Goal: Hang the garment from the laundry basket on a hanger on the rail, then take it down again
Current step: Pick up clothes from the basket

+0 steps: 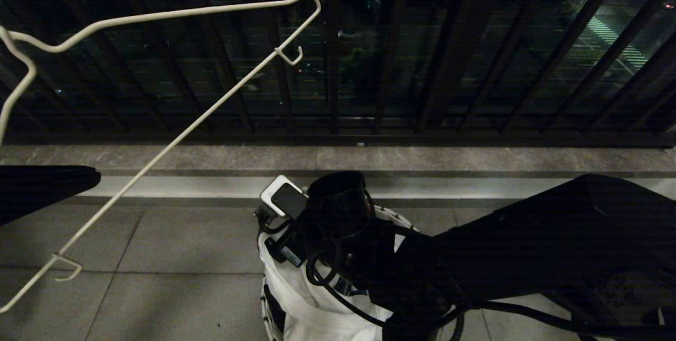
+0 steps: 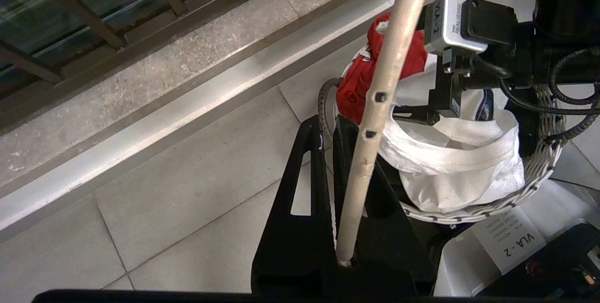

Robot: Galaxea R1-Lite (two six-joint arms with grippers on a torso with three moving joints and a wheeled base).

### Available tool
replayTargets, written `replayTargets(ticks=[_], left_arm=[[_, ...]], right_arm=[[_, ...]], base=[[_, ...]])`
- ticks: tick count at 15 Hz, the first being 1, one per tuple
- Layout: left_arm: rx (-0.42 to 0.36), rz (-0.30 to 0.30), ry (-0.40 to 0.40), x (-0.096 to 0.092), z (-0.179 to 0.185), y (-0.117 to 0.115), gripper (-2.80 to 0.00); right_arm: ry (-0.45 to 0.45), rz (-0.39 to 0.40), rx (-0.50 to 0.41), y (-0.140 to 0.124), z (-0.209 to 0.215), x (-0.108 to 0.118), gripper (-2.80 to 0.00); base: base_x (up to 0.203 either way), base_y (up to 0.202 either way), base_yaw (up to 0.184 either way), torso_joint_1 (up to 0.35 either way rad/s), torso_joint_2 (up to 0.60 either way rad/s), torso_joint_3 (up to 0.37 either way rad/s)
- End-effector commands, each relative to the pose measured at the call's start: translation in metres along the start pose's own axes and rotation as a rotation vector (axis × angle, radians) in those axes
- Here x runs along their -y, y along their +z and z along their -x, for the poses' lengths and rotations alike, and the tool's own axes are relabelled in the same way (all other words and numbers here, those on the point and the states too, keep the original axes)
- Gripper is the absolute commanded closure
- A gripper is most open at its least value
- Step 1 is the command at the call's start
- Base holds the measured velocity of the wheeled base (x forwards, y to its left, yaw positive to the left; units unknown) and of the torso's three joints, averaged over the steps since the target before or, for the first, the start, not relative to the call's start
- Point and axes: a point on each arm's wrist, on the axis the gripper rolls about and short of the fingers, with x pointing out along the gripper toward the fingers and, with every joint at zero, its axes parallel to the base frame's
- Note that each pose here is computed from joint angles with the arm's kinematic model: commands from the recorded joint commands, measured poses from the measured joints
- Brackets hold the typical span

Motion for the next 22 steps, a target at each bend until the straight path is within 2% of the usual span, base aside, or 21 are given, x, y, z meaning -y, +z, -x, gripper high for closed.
replayTargets(ticks=[1,2,5,10,13,16,19,22], left_arm=[[0.002,-0.002,0.0,0.0,0.001,0.0,0.0],[0.003,-0.003,-0.002,0.0,0.001,0.0,0.0],[0.009,-0.004,0.003,0.001,0.002,0.001,0.0],[0.029,-0.005,0.012,0.002,0.008,0.004,0.0],[0.033,-0.002,0.023,0.001,0.009,0.005,0.0],[0.048,0.017,0.047,0.0,0.013,0.01,0.0],[0.075,0.059,0.054,-0.001,0.017,0.017,0.0],[0.099,0.073,0.061,-0.001,0.022,0.023,0.0]], right_arm=[[-0.006,0.001,0.012,0.001,0.001,0.0,-2.8],[-0.006,-0.001,0.013,0.001,0.001,0.0,0.0],[-0.013,-0.026,0.035,0.007,0.007,0.003,0.0],[-0.041,-0.153,0.125,0.039,0.033,0.021,0.0],[-0.087,-0.229,0.185,0.062,0.056,0.037,0.0],[-0.122,-0.255,0.239,0.083,0.078,0.048,0.0],[-0.175,-0.274,0.271,0.101,0.1,0.052,0.0],[-0.202,-0.283,0.285,0.121,0.132,0.06,0.0]], base=[[0.0,0.0,0.0,0.0,0.0,0.0],[0.0,0.0,0.0,0.0,0.0,0.0],[0.0,0.0,0.0,0.0,0.0,0.0],[0.0,0.0,0.0,0.0,0.0,0.0],[0.0,0.0,0.0,0.0,0.0,0.0],[0.0,0.0,0.0,0.0,0.0,0.0],[0.0,0.0,0.0,0.0,0.0,0.0],[0.0,0.0,0.0,0.0,0.0,0.0]])
